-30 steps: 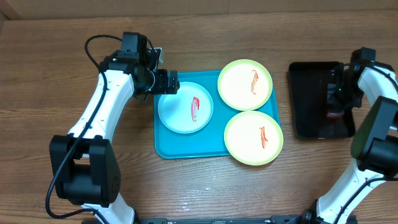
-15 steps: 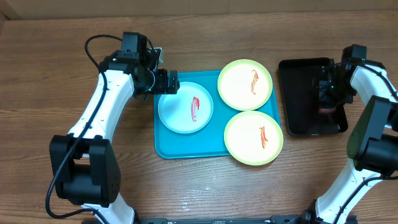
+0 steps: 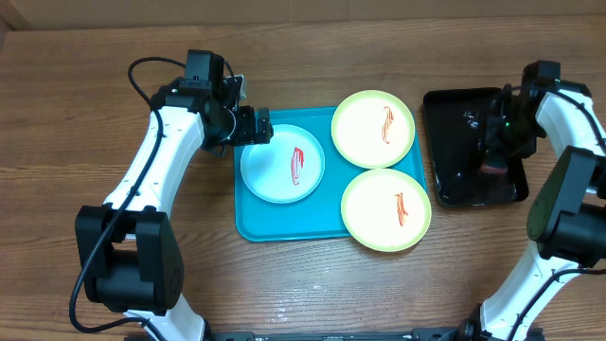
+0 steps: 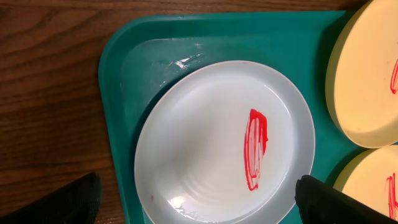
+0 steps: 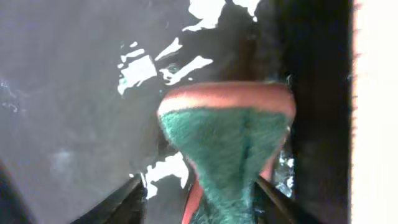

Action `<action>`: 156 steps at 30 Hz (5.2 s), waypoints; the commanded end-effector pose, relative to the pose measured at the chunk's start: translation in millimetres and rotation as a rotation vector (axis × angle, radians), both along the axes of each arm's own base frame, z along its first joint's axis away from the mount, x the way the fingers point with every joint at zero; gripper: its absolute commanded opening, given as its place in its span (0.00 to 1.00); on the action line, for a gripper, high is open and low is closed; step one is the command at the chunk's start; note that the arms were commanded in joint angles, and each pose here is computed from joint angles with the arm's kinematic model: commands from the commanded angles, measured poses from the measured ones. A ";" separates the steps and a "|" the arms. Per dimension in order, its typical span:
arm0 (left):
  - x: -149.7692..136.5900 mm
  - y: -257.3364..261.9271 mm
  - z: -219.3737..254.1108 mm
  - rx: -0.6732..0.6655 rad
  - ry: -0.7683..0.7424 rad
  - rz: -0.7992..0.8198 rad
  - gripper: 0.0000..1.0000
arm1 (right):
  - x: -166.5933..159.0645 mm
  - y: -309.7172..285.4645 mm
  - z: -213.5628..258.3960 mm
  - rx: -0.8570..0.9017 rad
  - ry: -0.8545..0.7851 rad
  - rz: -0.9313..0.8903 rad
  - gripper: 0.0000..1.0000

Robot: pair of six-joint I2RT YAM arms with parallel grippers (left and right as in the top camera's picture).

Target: Clean dirty plates on tray and stack at the side

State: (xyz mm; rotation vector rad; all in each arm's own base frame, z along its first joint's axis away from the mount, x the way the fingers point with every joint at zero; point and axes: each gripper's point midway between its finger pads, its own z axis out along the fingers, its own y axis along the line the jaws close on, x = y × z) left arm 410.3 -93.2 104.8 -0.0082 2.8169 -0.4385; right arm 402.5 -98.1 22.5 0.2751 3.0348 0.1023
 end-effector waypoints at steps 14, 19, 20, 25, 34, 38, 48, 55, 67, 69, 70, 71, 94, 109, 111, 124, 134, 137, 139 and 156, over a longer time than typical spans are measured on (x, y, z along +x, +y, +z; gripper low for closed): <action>-0.2 2.1 0.4 -0.012 0.028 0.065 1.00 | 2.8 -1.9 -8.8 -0.047 -0.017 0.103 0.33; -10.6 4.0 -11.8 -0.012 0.078 0.104 0.96 | -6.5 2.0 -19.5 -0.028 0.006 0.076 0.23; -11.4 6.2 -13.9 0.000 0.080 0.108 0.95 | -5.0 1.5 -19.3 -0.029 0.001 0.061 0.21; -16.0 11.5 -18.9 0.023 0.113 0.179 0.84 | -1.6 0.7 -19.0 -0.030 -0.012 0.035 0.18; -24.2 17.8 -36.8 0.115 0.122 0.203 0.58 | -1.0 0.6 -19.0 -0.030 -0.014 0.035 0.18; -21.3 21.9 -37.2 0.139 0.105 0.208 0.51 | -1.9 0.8 -19.0 -0.029 -0.011 0.035 0.18; -32.3 24.8 -59.5 0.148 0.128 0.219 0.49 | -1.9 0.8 -19.0 -0.029 -0.011 0.035 0.18; -29.8 23.5 -70.4 0.140 0.099 0.219 0.42 | -2.1 0.9 -19.1 -0.029 -0.010 0.035 0.18; -26.4 16.4 -97.4 0.118 0.117 0.195 0.11 | -2.7 1.1 -19.1 -0.027 -0.007 0.031 0.18; -26.1 17.3 -97.4 0.119 0.116 0.197 0.04 | -2.7 8.5 -18.7 0.015 -0.011 0.033 0.15; -25.3 18.8 -96.9 0.118 0.116 0.201 0.04 | -2.4 10.1 -18.5 0.027 -0.011 0.002 0.11; -24.6 20.3 -96.3 0.118 0.116 0.205 0.04 | -2.3 10.0 -18.5 0.029 -0.010 -0.020 0.06; -29.2 22.2 -87.8 0.054 0.157 0.153 0.04 | 24.5 85.2 129.3 0.232 -0.158 0.073 0.04; -30.7 16.9 -86.8 0.025 0.164 0.137 0.04 | -2.9 375.2 113.2 0.317 -0.178 0.378 0.04; -30.7 16.9 -86.8 0.025 0.163 0.137 0.04 | -5.0 393.5 96.8 0.281 -0.183 0.400 0.04; -30.9 17.0 -86.9 0.026 0.164 0.137 0.04 | 8.5 406.6 15.7 0.017 -0.220 0.438 0.04; -30.8 17.0 -86.9 0.026 0.164 0.137 0.04 | -8.6 409.7 -4.3 0.041 -0.130 0.465 0.04; -30.8 17.1 -86.9 0.026 0.164 0.137 0.04 | -24.8 425.3 -3.1 0.151 -0.067 0.490 0.04; -30.7 17.1 -86.9 0.027 0.163 0.137 0.04 | -34.2 432.4 -1.6 0.208 -0.029 0.500 0.04; -30.4 20.1 -87.5 0.044 0.161 0.142 0.04 | -18.3 378.8 4.9 -0.142 -0.078 0.513 0.04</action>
